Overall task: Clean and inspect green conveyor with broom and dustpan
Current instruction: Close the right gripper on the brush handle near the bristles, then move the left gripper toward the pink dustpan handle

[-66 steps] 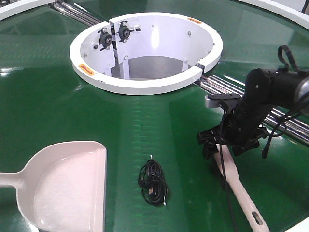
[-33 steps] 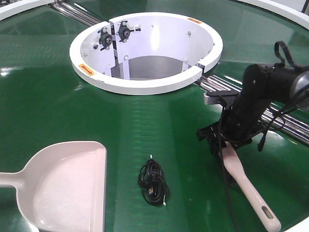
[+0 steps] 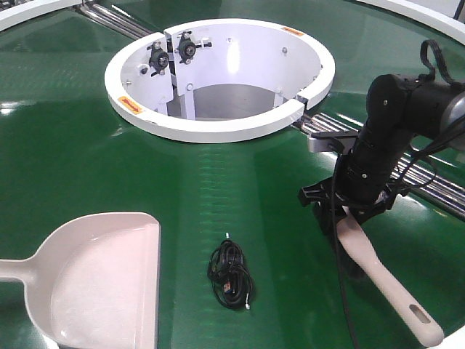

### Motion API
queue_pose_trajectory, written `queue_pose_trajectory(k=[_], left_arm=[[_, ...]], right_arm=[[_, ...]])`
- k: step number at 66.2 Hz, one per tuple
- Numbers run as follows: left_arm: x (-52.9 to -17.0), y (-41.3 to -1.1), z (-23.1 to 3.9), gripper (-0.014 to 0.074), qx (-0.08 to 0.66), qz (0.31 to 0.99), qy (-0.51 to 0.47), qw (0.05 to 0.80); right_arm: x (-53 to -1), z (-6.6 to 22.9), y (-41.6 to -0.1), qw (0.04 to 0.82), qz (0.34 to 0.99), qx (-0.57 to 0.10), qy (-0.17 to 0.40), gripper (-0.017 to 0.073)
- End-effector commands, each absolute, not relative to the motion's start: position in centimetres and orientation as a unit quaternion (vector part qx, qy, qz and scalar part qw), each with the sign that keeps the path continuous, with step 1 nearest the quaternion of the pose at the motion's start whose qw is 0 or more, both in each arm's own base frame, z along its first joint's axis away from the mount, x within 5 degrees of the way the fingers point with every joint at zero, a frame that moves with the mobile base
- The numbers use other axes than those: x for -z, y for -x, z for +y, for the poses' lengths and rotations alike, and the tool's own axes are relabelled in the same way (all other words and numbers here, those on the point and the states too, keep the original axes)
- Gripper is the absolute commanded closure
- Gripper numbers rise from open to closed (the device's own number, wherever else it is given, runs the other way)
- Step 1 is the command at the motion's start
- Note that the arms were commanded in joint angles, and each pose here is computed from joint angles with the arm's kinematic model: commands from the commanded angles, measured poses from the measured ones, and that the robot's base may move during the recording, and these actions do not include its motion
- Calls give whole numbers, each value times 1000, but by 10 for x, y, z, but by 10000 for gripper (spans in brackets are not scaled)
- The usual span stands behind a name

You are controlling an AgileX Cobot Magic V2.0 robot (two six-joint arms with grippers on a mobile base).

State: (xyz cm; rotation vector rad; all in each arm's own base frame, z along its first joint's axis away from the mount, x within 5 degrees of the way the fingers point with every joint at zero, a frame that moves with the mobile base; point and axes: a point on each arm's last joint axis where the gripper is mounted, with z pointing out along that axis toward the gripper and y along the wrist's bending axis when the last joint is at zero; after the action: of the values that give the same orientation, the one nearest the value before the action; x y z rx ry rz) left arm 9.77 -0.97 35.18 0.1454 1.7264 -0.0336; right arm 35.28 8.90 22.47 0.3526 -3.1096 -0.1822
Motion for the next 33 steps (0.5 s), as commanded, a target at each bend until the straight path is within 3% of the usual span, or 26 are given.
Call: queue_pose_trajectory(k=[1,17,33], left_arm=[[-368,-99,-9,14,18,730,-54,681],[-368,-99,-9,14,18,731,-54,680],[-368,-99,-9,14,18,731,-54,680]], right_arm=[[-262,89,-340,-17,-990,75,-115,569],[-290,86,-328,-57,-989,77,-114,569],[-274,78,-307,-25,-991,57,-116,569]])
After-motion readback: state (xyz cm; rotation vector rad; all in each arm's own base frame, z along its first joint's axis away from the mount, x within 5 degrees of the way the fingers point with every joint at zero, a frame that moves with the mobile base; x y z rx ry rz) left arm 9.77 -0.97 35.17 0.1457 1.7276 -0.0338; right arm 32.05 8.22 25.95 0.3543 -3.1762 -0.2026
